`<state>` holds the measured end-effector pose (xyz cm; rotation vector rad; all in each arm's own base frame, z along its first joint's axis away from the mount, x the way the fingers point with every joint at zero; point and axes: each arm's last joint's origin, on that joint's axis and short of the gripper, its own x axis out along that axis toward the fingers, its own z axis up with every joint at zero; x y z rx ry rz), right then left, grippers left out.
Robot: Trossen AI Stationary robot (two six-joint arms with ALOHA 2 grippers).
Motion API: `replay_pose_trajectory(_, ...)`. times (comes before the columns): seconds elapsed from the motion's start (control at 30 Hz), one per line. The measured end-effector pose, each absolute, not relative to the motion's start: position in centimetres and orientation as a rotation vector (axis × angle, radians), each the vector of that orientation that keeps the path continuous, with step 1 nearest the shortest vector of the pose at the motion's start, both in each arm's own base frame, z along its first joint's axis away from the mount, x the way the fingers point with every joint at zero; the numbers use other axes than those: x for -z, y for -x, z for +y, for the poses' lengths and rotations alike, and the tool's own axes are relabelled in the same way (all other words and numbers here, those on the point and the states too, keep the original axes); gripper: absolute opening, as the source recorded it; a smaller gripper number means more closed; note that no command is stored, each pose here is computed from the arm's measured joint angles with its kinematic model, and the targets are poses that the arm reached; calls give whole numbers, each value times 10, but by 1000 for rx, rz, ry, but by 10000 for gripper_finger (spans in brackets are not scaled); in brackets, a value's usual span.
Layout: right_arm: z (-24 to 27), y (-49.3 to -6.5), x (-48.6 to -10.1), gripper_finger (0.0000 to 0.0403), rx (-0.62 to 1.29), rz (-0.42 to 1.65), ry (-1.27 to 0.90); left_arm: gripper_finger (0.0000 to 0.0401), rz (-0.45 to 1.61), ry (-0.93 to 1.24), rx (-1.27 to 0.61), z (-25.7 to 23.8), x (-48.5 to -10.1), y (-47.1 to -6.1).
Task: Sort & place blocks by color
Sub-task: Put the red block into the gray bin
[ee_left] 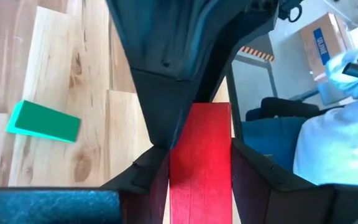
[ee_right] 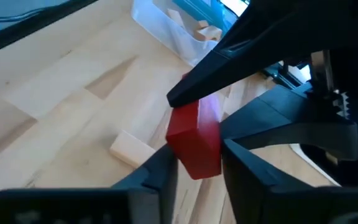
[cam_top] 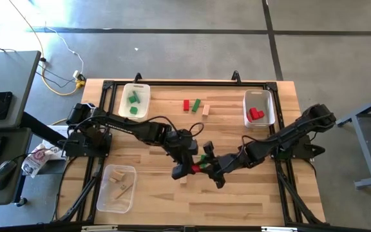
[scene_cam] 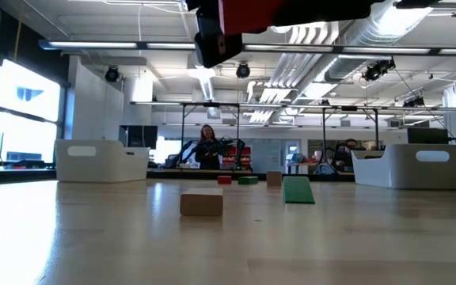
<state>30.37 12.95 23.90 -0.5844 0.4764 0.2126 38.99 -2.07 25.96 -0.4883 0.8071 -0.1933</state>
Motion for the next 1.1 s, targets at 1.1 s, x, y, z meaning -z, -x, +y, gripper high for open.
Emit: replay_pose_trajectory(1.1, 146, -296, -241, 41, -127, 455, 494, 205, 807, 502, 288, -23, -262, -390)
